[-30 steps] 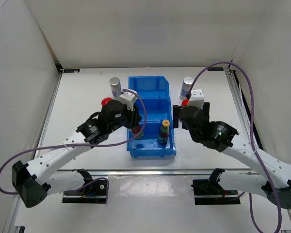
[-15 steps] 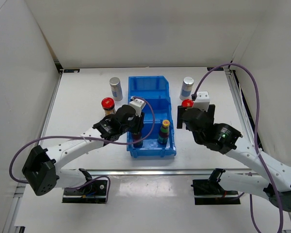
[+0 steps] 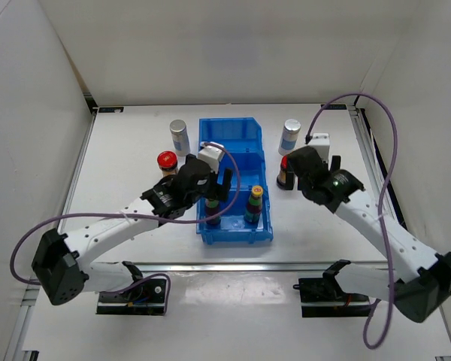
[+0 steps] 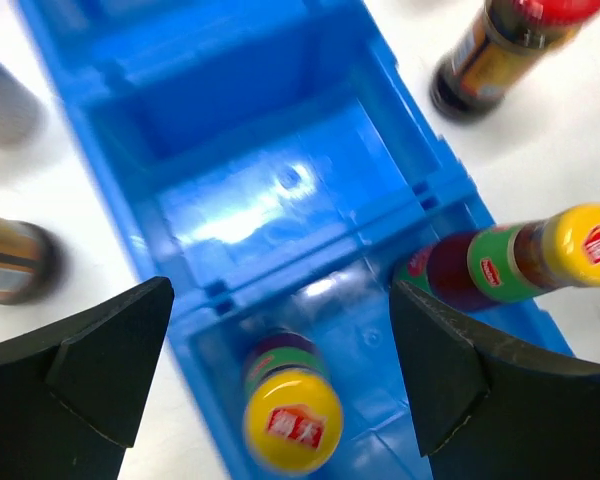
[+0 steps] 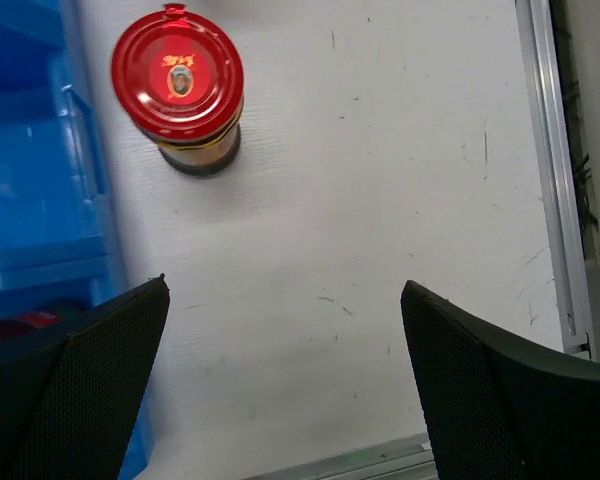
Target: Organize the condiment bottles
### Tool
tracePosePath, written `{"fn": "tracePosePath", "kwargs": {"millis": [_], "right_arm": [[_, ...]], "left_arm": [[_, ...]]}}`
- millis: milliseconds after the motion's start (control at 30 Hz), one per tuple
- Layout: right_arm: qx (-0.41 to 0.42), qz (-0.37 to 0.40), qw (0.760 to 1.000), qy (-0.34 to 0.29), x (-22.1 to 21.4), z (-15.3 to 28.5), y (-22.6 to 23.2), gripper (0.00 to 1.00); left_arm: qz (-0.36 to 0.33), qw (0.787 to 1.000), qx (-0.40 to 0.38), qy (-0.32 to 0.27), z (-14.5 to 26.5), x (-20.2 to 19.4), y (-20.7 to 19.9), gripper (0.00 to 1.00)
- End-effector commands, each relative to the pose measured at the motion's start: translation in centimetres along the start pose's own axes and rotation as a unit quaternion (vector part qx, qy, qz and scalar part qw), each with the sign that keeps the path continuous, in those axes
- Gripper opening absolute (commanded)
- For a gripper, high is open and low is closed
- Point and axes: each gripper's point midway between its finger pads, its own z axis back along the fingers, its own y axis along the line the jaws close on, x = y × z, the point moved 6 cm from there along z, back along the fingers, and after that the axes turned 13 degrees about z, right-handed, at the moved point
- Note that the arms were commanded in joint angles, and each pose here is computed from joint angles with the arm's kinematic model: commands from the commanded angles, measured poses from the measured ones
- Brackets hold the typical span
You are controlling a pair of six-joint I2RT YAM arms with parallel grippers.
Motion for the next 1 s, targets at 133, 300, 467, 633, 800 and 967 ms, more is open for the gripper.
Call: {"fn": "tracePosePath", "kwargs": {"millis": [133, 300, 467, 633, 800, 967], "right_arm": [[0.122, -0.036, 0.99, 0.059, 3.8, -4.8, -0.9, 1.0], [0.174, -0.049, 0.981, 0.064, 5.0, -8.4, 0.0, 1.0], [0.218, -0.048, 0.973, 0.057, 6.5, -9.8, 1.5, 1.0], [0.212, -0.039, 0.973, 0.078, 6.8, -12.2, 2.3, 1.0], [0.212, -0.028, 0.968, 0.131, 4.8, -15.0, 3.7, 1.0], [0.222, -0.03, 0.962, 0.153, 3.8, -16.0, 4.6, 0.64]], "left_arm": [[-0.049, 0.983, 0.07, -0.165, 7.8, 8.9, 2.2, 1.0], [-0.05, 0.956, 0.206, -0.205, 11.0, 8.0, 8.7, 1.0], [-0.042, 0.943, 0.267, -0.196, 12.0, 4.6, 12.8, 1.0], [-0.043, 0.941, 0.291, -0.169, 11.0, 1.2, 14.8, 1.0], [-0.044, 0.938, 0.295, -0.177, 10.2, 1.6, 15.0, 1.0], [-0.039, 0.94, 0.298, -0.165, 9.7, 1.6, 15.2, 1.0]]}}
